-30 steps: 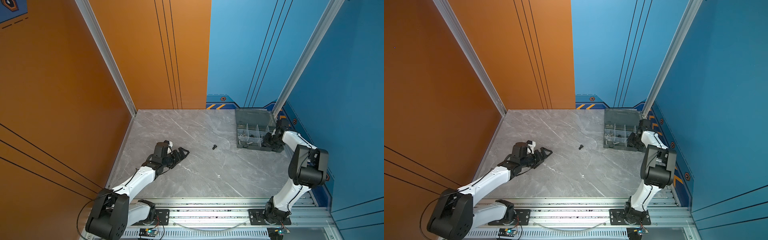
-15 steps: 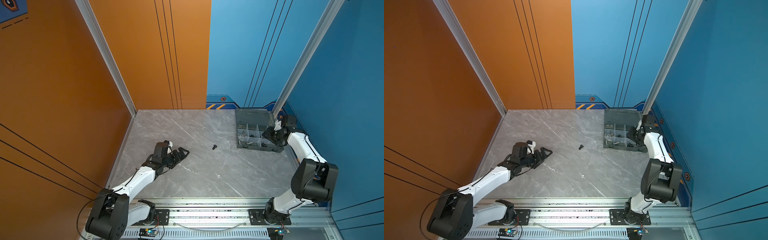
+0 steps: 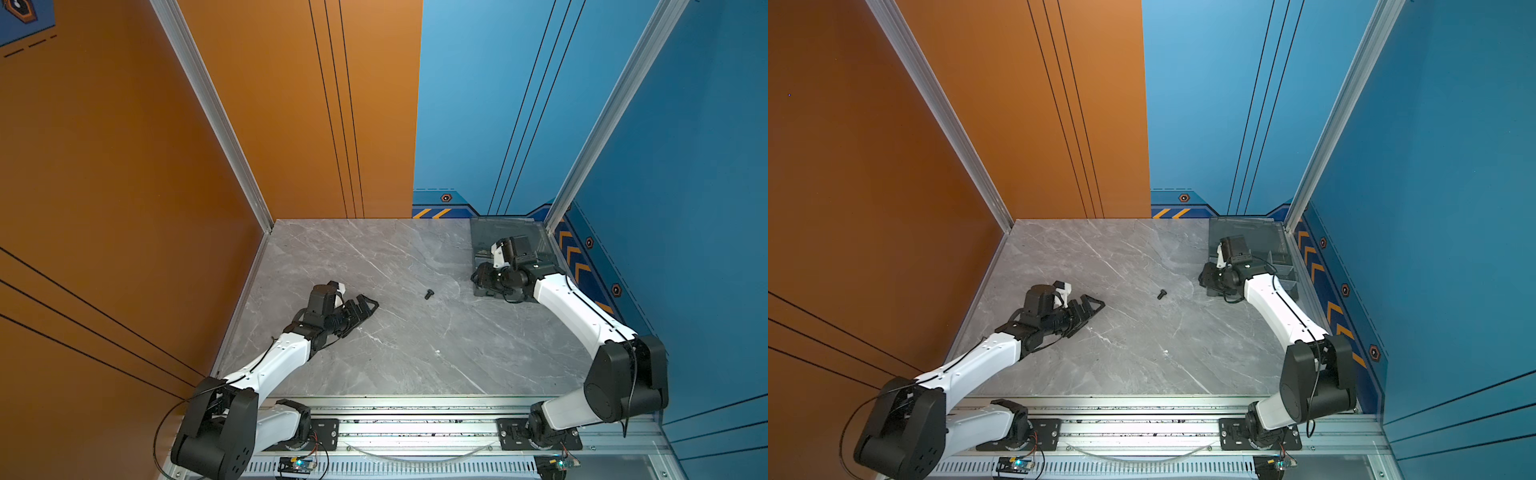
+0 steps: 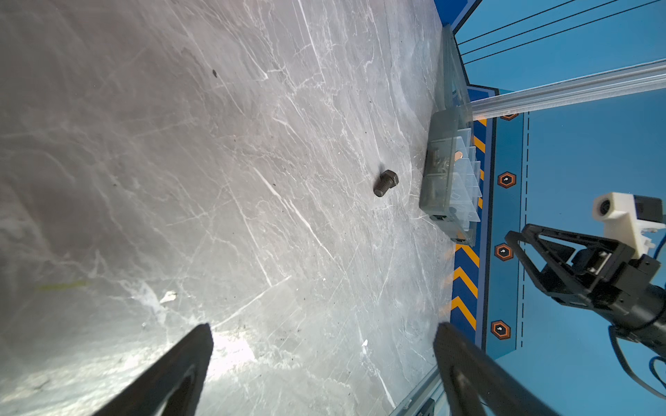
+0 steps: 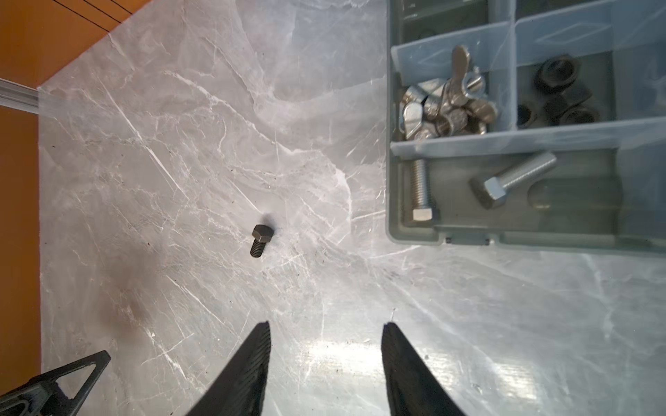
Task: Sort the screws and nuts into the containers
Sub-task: 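Move the right gripper back over the last black hex bolt, then lower the right gripper around the last black hex bolt and close it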
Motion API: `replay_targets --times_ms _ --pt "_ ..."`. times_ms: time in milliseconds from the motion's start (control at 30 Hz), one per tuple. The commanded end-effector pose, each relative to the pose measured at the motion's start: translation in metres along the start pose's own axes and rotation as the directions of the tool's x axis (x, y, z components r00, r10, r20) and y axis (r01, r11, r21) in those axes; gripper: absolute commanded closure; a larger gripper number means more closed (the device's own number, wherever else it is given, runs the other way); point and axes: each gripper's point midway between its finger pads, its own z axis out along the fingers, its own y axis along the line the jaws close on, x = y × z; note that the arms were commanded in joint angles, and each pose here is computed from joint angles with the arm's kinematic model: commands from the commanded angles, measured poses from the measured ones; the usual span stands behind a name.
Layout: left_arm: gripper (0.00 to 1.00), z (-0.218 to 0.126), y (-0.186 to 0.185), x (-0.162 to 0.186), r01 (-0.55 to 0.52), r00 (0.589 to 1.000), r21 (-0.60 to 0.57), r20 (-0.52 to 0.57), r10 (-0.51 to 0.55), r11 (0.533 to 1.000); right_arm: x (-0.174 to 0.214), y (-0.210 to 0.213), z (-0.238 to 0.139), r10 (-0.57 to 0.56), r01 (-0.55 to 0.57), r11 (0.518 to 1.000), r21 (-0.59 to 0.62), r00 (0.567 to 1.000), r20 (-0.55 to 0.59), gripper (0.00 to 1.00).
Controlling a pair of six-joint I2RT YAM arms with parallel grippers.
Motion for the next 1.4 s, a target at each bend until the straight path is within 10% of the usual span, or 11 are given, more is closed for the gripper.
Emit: replay_targets --times_ms 0,1367 --pt "0.02 -0.001 -0.002 0.002 -0.006 1.000 0.003 -0.014 0.006 1.000 -0.004 -0.004 0.011 0.104 -0.113 0.988 0.108 0.991 0.079 0.47" --pt "0.02 -0.002 0.007 -0.001 0.003 1.000 0.004 -0.021 -0.003 1.000 0.045 0.070 0.149 0.142 -0.128 0.957 0.259 0.989 -0.036 0.46"
